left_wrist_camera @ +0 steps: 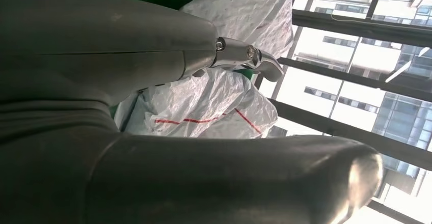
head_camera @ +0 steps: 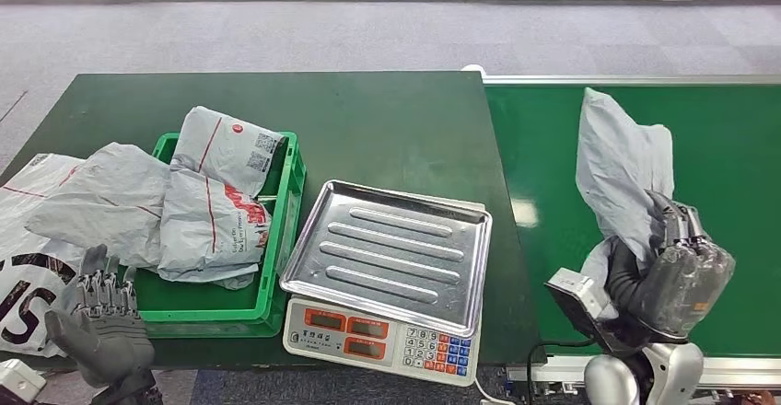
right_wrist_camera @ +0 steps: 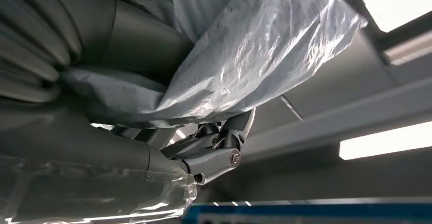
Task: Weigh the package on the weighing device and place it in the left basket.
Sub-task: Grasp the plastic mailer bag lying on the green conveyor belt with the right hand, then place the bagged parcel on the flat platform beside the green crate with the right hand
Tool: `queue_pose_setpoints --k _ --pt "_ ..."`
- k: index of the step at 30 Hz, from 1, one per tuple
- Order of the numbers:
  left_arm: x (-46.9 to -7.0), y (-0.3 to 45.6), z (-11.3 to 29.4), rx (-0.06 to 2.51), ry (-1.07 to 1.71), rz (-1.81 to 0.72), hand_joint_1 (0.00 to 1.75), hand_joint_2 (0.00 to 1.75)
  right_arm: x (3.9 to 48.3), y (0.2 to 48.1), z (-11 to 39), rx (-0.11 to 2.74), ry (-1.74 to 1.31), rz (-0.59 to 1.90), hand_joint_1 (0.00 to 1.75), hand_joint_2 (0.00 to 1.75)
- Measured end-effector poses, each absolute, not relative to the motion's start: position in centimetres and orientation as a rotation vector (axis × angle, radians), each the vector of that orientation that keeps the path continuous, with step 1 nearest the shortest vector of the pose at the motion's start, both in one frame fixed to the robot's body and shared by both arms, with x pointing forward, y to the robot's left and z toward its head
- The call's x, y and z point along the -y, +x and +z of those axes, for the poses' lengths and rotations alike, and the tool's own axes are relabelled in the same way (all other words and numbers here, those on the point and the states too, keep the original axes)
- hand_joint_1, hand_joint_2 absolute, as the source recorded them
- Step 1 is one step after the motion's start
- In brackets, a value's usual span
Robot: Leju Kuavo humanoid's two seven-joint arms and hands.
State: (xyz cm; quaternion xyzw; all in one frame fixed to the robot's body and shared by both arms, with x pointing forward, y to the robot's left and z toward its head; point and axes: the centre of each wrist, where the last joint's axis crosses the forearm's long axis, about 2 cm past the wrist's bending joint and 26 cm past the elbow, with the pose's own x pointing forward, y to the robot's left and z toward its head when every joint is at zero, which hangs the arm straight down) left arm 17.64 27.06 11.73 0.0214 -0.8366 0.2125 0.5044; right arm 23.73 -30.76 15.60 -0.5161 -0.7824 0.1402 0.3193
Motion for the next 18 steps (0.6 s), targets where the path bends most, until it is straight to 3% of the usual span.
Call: queue_pose_setpoints --k 8,18 --pt "-25.7 19.6 11.7 2.02 -0.059 0.471 0.0 0.0 25.6 28.7 19.4 2.232 -1.089 0.421 1.75 1.75" --pt "-24.3 21.8 11.3 2.008 -0.148 0.419 0.0 0.0 19.9 32.9 19.3 2.252 -0.777 0.614 1.75 1.75"
